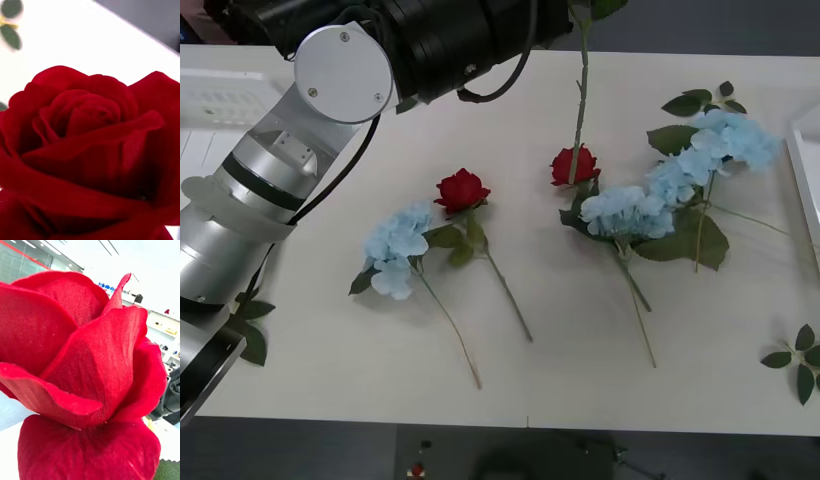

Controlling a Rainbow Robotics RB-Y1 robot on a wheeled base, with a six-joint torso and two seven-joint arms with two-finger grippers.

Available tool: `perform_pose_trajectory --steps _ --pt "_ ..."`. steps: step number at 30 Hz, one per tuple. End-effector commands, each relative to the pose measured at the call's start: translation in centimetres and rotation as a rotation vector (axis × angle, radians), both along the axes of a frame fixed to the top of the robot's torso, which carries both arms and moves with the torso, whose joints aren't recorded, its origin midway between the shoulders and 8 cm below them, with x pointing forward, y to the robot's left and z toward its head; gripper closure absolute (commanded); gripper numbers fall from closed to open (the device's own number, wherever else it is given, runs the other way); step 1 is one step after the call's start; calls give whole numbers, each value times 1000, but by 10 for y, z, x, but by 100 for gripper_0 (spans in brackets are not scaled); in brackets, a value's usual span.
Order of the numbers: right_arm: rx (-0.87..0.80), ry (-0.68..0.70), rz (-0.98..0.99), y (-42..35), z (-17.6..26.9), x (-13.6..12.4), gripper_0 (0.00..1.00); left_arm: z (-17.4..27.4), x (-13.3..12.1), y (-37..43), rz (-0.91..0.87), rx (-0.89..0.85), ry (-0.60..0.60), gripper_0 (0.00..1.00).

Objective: Put the red flowers into the right box and the blue flowers into the left box

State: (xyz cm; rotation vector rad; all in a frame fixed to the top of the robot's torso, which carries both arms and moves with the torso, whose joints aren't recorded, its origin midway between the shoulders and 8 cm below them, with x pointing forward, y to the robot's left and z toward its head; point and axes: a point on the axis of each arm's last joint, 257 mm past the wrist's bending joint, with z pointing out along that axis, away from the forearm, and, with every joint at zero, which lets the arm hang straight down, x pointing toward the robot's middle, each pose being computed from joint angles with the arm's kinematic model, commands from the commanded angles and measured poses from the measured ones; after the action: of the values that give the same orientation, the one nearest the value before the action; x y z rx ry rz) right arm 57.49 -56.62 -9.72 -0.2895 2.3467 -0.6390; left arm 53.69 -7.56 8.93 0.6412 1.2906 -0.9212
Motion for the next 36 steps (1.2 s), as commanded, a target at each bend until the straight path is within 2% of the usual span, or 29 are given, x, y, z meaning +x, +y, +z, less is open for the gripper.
perform_pose_trajectory --steps 1,11,19,20,21,22,24,26,30,35,36 --pt "-208 -53 -16 -24 55 13 100 21 -16 -7 -30 -3 -43 100" --pt "-286 -112 -71 -90 2 20 100 20 -17 -9 -33 0 -43 100" --pt "-283 -124 -120 -119 -24 8 100 19 -16 -8 -34 0 -38 100" --pt "-279 -120 -126 -121 -27 6 96 19 -16 -8 -34 -1 -39 100" --pt "-272 -115 -134 -123 -30 4 81 20 -16 -9 -34 -1 -40 100" --pt "-266 -117 -138 -123 -30 4 72 19 -16 -8 -33 0 -40 100" --pt "-245 -120 -144 -122 -34 3 47 19 -16 -8 -33 0 -40 100" --pt "-241 -119 -144 -121 -36 3 33 19 -16 -8 -33 0 -40 100" --pt "-226 -120 -145 -119 -39 4 21 19 -16 -8 -33 0 -40 100" --pt "-50 -125 -129 -91 -59 9 1 19 -16 -8 -33 0 -40 100" --pt "-20 -130 -114 -83 -61 12 0 19 -16 -8 -33 0 -40 100"
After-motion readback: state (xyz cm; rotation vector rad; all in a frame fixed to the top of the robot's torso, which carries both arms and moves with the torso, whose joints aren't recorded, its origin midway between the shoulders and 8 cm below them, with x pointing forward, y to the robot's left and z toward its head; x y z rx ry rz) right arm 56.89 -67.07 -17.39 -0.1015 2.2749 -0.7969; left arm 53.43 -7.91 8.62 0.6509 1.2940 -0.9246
